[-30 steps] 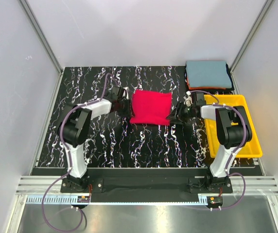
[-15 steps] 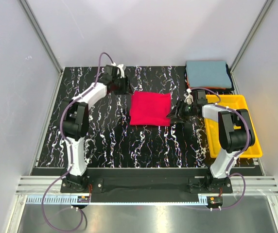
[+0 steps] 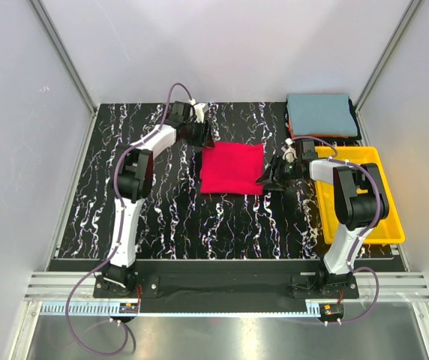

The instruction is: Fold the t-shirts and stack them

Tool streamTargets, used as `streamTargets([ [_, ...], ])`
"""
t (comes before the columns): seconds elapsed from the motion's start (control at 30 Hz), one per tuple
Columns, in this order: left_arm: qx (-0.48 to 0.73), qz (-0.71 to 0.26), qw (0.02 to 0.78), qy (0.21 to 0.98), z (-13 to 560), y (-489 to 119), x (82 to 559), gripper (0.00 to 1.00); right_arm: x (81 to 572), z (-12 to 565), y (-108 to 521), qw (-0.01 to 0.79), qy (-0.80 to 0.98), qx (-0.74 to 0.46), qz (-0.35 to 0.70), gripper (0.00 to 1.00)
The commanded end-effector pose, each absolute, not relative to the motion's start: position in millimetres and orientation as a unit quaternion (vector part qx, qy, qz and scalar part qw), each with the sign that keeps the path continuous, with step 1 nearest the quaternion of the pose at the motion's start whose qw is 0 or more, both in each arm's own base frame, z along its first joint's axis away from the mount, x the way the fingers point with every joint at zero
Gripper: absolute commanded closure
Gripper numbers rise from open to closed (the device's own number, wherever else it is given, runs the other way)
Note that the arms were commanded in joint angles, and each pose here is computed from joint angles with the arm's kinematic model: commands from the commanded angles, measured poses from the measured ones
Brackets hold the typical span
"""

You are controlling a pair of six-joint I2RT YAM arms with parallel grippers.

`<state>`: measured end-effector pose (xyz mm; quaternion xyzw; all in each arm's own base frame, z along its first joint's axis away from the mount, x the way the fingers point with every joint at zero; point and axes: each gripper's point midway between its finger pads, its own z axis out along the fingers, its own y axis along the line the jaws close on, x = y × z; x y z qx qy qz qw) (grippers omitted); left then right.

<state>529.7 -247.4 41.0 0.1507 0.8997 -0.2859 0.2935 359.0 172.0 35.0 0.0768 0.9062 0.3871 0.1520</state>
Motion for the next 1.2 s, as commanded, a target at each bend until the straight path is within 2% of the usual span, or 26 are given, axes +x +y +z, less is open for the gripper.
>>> streamTargets([
  [0.0, 0.179, -0.307, 0.315, 0.880, 52.4, -258.9, 542.5, 0.46, 367.6, 41.8, 178.0, 0.162, 0.901, 0.054, 0.398, 0.46],
  [0.17, 0.183, -0.323, 0.314, 0.874, 51.7, -265.6, 545.8, 0.46, 365.4, 42.4, 180.0, 0.163, 0.898, 0.050, 0.405, 0.47],
  [0.27, 0.184, -0.332, 0.316, 0.870, 54.8, -267.6, 546.1, 0.53, 365.3, 45.8, 181.2, 0.171, 0.894, 0.051, 0.411, 0.49],
  [0.4, 0.184, -0.347, 0.322, 0.861, 68.4, -273.1, 546.5, 0.79, 361.6, 47.7, 190.5, 0.171, 0.884, 0.048, 0.433, 0.53],
  [0.43, 0.179, -0.349, 0.327, 0.859, 75.8, -273.1, 548.0, 0.92, 360.0, 43.5, 191.0, 0.170, 0.886, 0.050, 0.429, 0.53],
  [0.5, 0.177, -0.352, 0.335, 0.856, 84.9, -274.1, 550.0, 1.00, 358.7, 35.3, 189.7, 0.164, 0.889, 0.056, 0.424, 0.55],
  [0.67, 0.166, -0.357, 0.359, 0.846, 118.7, -275.4, 552.4, 1.00, 352.8, 16.3, 187.5, 0.142, 0.896, 0.073, 0.414, 0.64],
  [0.7, 0.160, -0.347, 0.366, 0.849, 120.5, -271.4, 554.9, 1.00, 352.7, 14.4, 186.1, 0.143, 0.898, 0.076, 0.409, 0.72],
  [0.83, 0.131, -0.321, 0.390, 0.853, 133.1, -255.5, 561.3, 1.00, 350.0, 12.9, 183.5, 0.142, 0.901, 0.087, 0.401, 0.92],
  [0.93, 0.099, -0.302, 0.395, 0.862, 123.5, -238.8, 566.1, 0.96, 352.3, 15.0, 181.3, 0.144, 0.901, 0.107, 0.395, 1.00],
  [1.13, 0.070, -0.322, 0.358, 0.874, 82.7, -231.1, 569.4, 0.94, 364.6, 22.3, 182.2, 0.162, 0.894, 0.126, 0.398, 1.00],
  [1.17, 0.066, -0.323, 0.353, 0.876, 77.7, -229.9, 569.7, 0.94, 365.2, 23.8, 183.4, 0.162, 0.893, 0.124, 0.401, 0.93],
])
